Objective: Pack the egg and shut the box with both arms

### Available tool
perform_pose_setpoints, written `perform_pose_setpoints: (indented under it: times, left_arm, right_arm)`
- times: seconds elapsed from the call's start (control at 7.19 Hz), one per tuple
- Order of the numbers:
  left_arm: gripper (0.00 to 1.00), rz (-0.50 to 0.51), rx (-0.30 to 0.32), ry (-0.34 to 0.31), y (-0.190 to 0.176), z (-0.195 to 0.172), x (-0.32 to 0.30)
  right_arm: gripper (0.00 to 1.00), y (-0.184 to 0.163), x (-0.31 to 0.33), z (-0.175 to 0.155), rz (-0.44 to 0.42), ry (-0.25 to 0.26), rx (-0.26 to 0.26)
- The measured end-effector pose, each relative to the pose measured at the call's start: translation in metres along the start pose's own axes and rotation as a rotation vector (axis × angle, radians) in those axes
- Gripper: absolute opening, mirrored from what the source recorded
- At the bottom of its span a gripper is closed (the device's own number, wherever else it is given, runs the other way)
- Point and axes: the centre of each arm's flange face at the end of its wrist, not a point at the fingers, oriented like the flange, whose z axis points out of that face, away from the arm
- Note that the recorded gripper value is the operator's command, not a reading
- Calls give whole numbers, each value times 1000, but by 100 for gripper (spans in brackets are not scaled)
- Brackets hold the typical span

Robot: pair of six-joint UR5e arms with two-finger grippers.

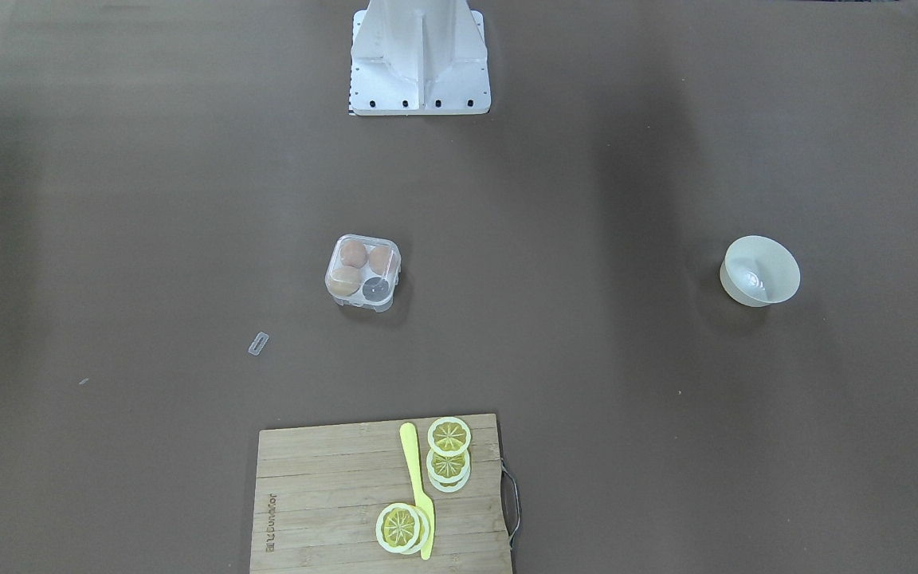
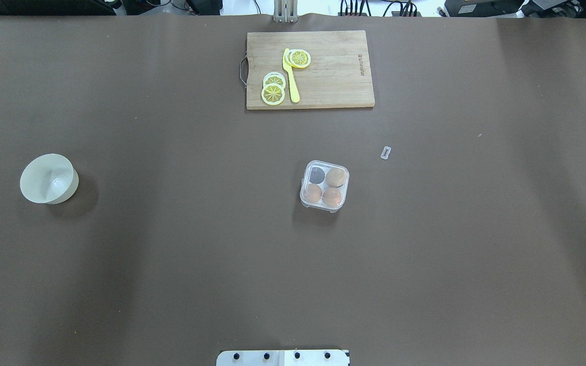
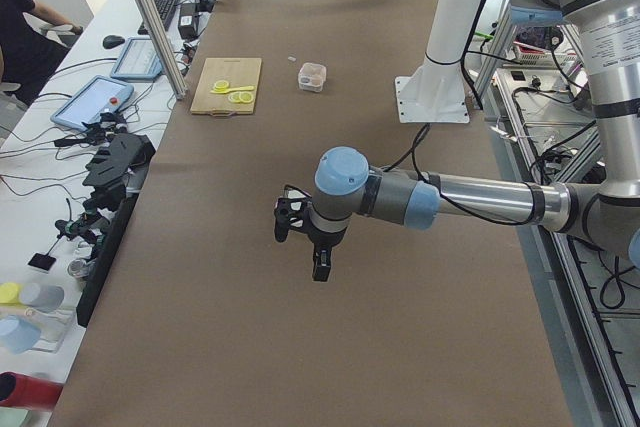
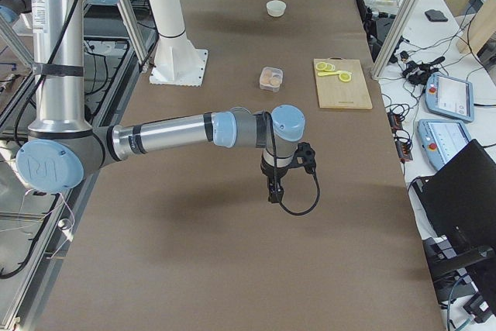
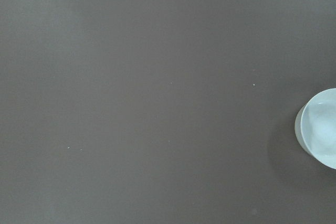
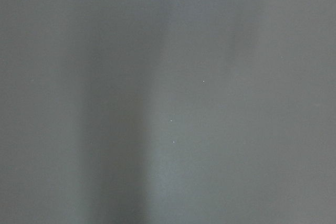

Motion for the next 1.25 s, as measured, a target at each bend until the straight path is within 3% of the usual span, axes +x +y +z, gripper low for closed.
perform_pose_setpoints:
  times: [0.56,1.25]
  left_arm:
    - [98,-27,-2,54,-21,16,-43]
    - [98,34,58,22,-44,9,-37]
  right_arm:
    - [100,10,14,-1,57,-51,6]
    - [100,9,25,-5,102,-52,18]
